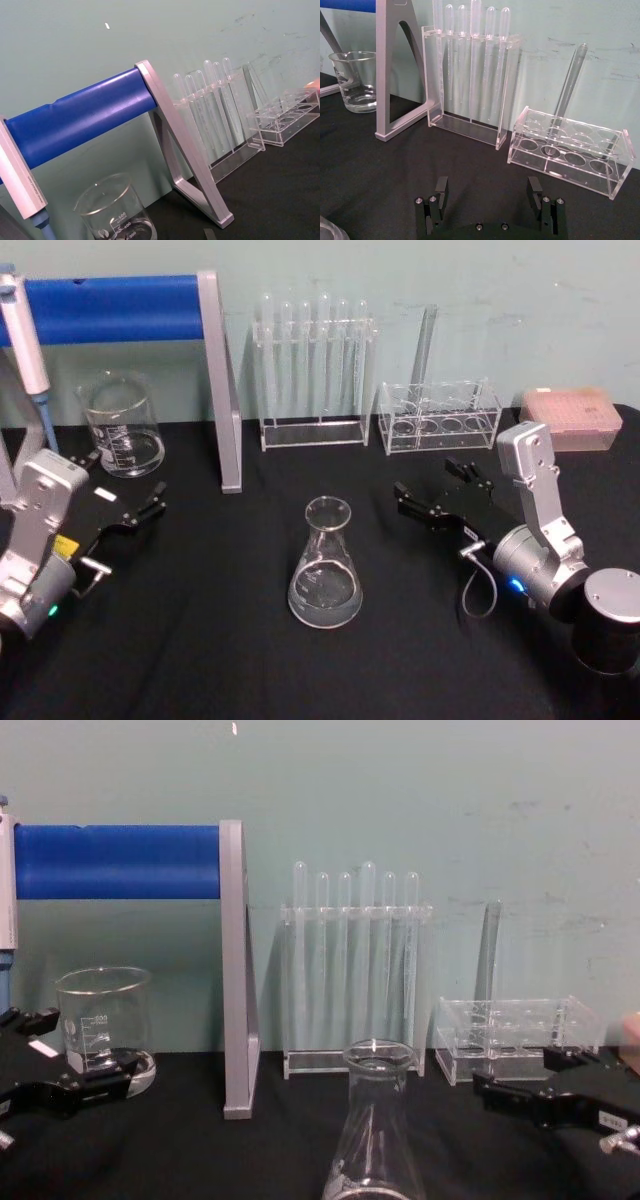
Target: Grasp the erlenmeyer flask with one hand, shake it three times, then place it back.
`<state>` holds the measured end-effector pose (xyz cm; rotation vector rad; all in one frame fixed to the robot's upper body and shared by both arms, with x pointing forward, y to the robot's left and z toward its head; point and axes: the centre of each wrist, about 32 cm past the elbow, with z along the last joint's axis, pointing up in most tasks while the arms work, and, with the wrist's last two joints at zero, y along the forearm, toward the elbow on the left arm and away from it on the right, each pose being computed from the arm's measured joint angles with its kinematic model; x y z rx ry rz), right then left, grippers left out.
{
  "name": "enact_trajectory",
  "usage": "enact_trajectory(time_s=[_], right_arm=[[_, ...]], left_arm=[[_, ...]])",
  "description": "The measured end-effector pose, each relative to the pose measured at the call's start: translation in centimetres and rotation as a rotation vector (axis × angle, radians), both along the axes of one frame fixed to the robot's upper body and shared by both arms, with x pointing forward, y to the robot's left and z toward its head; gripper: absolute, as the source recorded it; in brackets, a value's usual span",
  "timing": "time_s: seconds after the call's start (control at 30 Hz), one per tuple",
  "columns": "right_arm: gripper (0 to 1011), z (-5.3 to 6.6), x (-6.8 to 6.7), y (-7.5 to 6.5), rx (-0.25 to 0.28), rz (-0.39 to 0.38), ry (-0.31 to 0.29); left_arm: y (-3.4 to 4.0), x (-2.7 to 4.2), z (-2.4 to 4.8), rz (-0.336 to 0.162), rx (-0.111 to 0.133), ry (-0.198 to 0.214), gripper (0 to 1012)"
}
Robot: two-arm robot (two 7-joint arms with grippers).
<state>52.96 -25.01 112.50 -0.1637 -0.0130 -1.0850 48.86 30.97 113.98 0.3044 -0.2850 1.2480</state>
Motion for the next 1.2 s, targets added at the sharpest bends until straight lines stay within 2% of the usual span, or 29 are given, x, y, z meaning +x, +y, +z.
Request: enact_trajectory(time_s=[1.2], right_arm=[[1003,0.0,0.0,0.0,0.0,0.0,0.0]], left_arm=[[0.0,0.0,0.0,0.0,0.0,0.0,1001]])
